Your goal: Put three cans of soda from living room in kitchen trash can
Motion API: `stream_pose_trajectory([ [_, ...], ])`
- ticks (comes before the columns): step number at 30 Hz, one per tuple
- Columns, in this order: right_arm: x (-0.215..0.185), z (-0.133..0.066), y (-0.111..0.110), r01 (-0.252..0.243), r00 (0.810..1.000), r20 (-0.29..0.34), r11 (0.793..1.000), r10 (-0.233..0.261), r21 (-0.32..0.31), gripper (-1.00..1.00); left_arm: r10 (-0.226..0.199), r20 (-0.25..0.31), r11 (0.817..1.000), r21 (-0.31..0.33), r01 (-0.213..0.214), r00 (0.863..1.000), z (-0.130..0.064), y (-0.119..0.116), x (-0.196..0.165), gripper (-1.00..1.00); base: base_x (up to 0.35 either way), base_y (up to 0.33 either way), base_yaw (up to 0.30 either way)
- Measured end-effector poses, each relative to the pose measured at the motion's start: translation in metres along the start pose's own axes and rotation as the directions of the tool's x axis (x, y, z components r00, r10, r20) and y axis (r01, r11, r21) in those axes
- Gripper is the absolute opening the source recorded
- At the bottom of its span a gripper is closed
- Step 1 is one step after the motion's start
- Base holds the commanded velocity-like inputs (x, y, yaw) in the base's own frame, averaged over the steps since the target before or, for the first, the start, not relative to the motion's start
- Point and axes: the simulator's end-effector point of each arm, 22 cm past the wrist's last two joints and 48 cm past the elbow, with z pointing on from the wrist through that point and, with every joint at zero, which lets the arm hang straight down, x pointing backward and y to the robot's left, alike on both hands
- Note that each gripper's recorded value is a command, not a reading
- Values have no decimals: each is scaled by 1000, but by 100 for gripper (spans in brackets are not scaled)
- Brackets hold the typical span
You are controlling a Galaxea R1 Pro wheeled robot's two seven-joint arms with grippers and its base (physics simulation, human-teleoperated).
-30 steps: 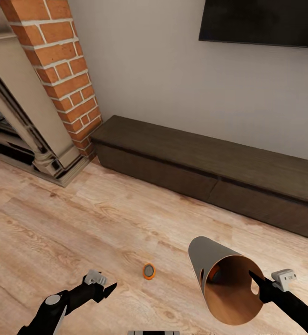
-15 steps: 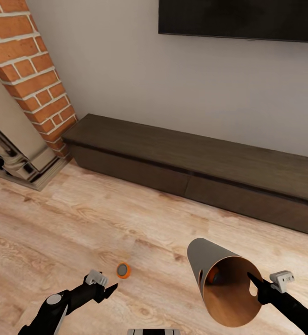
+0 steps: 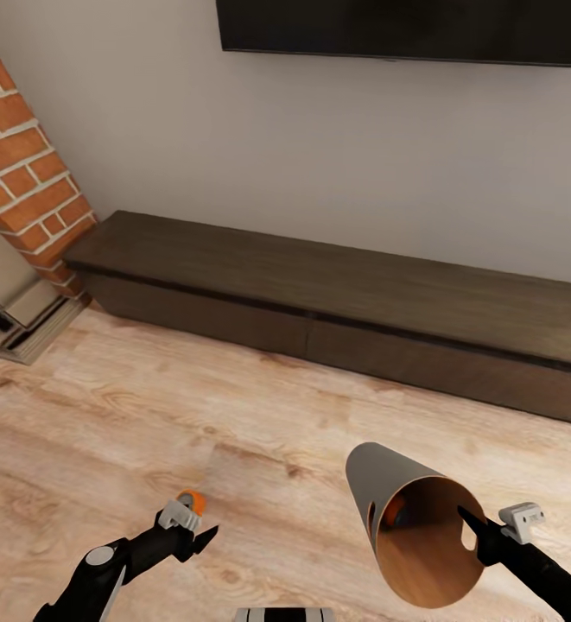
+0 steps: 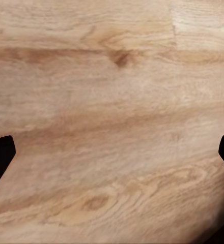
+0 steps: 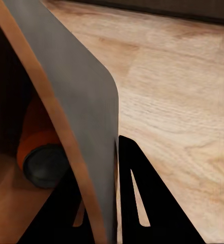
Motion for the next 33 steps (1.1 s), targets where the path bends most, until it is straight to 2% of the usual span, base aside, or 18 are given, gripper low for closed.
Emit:
stream_pose_trajectory([
  [4,1,0,1,-2,1000,-1,1000,2,-1,-100,-1,-2,1000,0,1,1000,0,0,1,100,0,61,-52],
  [12,2,1,2,-3,1000,-2,1000,3,-3,-100,-3,-4,1000,1,3,1000,1,0,2,100,0,279,-58],
  [27,5,3,5,-8,1000,-8,1000,8,-12,-100,-2,-5,1000,-1,2,1000,1,0,2,100,0,309,-240],
  [33,8,4,7,-13,1000,-15,1000,12,-16,-100,-2,-4,1000,-17,2,1000,1,3,2,100,0,173,-201],
])
